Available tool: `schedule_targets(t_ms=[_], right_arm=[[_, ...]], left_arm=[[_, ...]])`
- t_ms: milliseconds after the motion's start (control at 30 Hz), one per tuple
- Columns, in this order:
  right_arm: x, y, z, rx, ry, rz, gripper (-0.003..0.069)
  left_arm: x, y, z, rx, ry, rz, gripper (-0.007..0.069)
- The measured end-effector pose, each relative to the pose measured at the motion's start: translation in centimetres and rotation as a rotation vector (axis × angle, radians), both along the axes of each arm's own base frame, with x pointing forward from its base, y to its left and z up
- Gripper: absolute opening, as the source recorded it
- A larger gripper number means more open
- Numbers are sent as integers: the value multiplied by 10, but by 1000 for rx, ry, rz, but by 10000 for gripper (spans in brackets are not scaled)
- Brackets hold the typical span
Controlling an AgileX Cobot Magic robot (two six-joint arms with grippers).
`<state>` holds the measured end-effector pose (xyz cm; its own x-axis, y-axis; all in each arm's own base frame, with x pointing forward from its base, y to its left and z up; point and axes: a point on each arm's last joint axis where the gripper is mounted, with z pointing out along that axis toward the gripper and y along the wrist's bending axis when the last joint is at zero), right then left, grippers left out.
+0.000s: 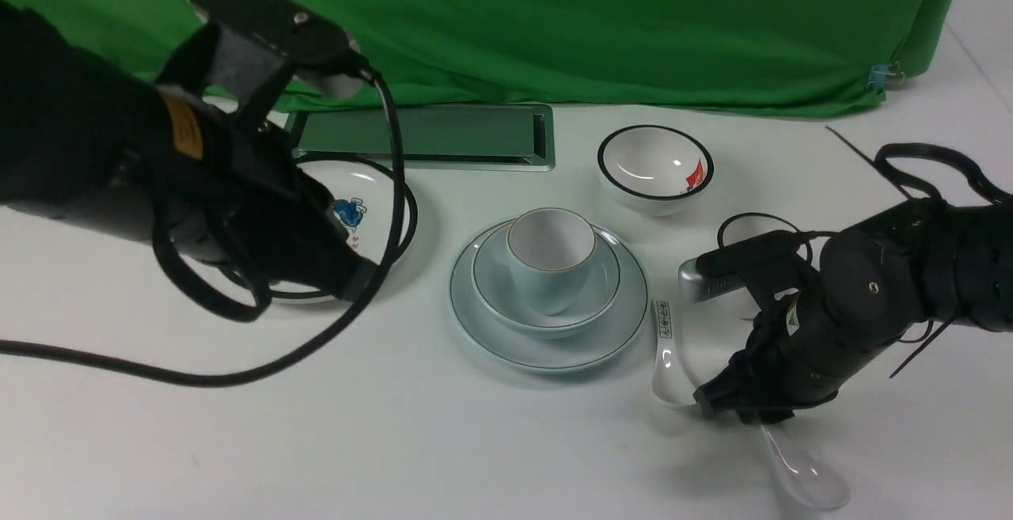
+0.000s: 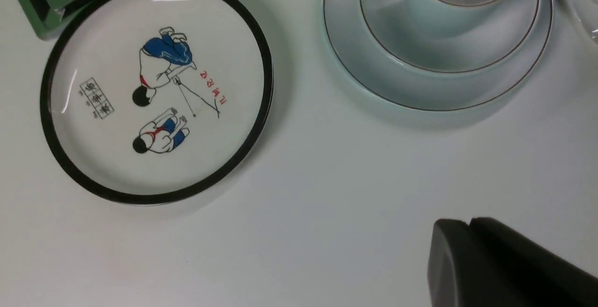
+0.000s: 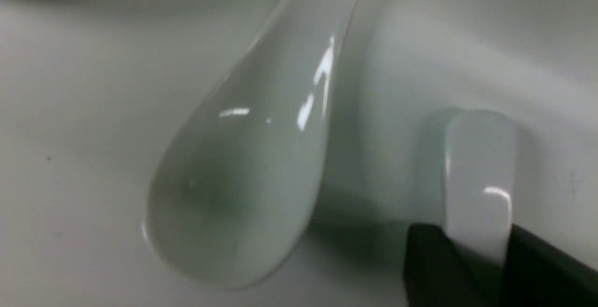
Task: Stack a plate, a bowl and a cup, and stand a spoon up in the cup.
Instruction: Use the right arm to grab a blue soup spoon, then use the right arm to put the blue soup spoon into the blue teacup in the middle
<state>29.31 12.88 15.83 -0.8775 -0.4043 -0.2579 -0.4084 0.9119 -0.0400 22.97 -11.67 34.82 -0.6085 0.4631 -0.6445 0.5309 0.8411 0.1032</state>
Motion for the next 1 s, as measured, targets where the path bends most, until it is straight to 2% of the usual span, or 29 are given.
schedule_targets(t_ms=[100, 233, 267, 367, 500, 633, 733, 1000], right_arm=[[-3, -2, 11, -5, -6, 15, 162], [-1, -1, 68, 71, -198, 46, 162], [-1, 0, 70, 77, -210, 46, 162], [8, 7, 121, 228, -527, 62, 162], [20, 24, 150, 407, -834, 72, 162], [27, 56, 147, 548, -979, 112, 162], [32, 81, 128, 617, -1037, 162, 162], [48, 109, 67, 616, -1087, 241, 162]], left_arm=[[1, 0, 2, -12, -22, -1, -34], [2, -1, 4, -24, -46, -2, -34], [2, -1, 4, -27, -52, -2, -34], [5, -3, 8, -52, -100, -3, -34], [8, -4, 11, -74, -142, -5, -34], [8, -4, 11, -72, -139, -5, -34], [7, -4, 10, -65, -125, -4, -34], [6, -1, -2, -8, -101, -8, -31]])
